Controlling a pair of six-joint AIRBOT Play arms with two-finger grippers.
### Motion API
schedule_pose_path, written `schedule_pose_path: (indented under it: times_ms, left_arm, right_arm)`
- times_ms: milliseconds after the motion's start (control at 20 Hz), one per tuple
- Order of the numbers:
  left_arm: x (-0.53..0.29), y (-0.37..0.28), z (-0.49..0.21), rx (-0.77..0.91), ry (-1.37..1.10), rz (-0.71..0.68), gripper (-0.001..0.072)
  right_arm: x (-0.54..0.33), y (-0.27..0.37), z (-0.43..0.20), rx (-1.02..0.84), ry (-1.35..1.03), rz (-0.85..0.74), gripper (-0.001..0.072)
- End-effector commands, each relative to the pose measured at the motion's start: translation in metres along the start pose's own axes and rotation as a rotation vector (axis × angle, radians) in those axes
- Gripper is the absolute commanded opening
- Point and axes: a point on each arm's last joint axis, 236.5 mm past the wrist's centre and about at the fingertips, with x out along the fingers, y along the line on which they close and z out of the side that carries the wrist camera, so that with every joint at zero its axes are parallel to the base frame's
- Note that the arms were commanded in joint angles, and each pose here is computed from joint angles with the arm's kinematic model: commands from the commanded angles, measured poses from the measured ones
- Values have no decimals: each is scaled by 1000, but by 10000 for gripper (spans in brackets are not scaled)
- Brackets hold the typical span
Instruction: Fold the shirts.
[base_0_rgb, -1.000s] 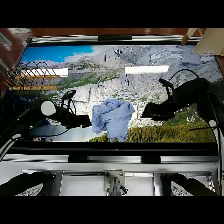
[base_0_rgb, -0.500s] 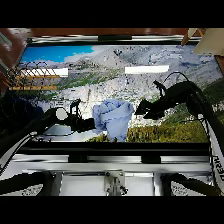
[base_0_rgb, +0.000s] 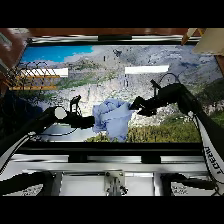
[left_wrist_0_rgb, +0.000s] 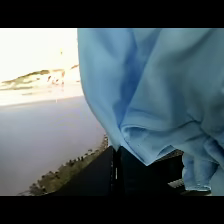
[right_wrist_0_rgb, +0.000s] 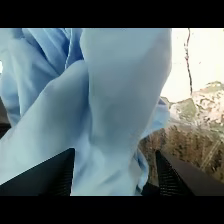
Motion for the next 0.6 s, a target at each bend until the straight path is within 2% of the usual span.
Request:
schedule_pose_path:
  times_ms: [0,50,100,150,200,350,550]
  left_arm:
    - [-9,-2,6,45,-32,8,31]
    - [-11,-1,7,56,-38,15,31]
    - [-13,0,8,66,-43,20,31]
    - [-14,1,9,73,-48,24,31]
    - [-15,1,10,79,-54,26,31]
    - [-31,3,22,133,-99,55,30]
    - [-102,3,69,274,-261,154,29]
  right_arm:
    - [34,5,0,7,0,-14,617]
    - [40,6,-5,5,22,-15,602]
    - [43,7,-12,-1,49,-18,399]
    - [43,9,-18,-7,69,-17,153]
    - [42,11,-22,-12,87,-11,80]
    - [23,26,-19,-139,98,8,73]
    - [-55,81,22,-308,-117,51,73]
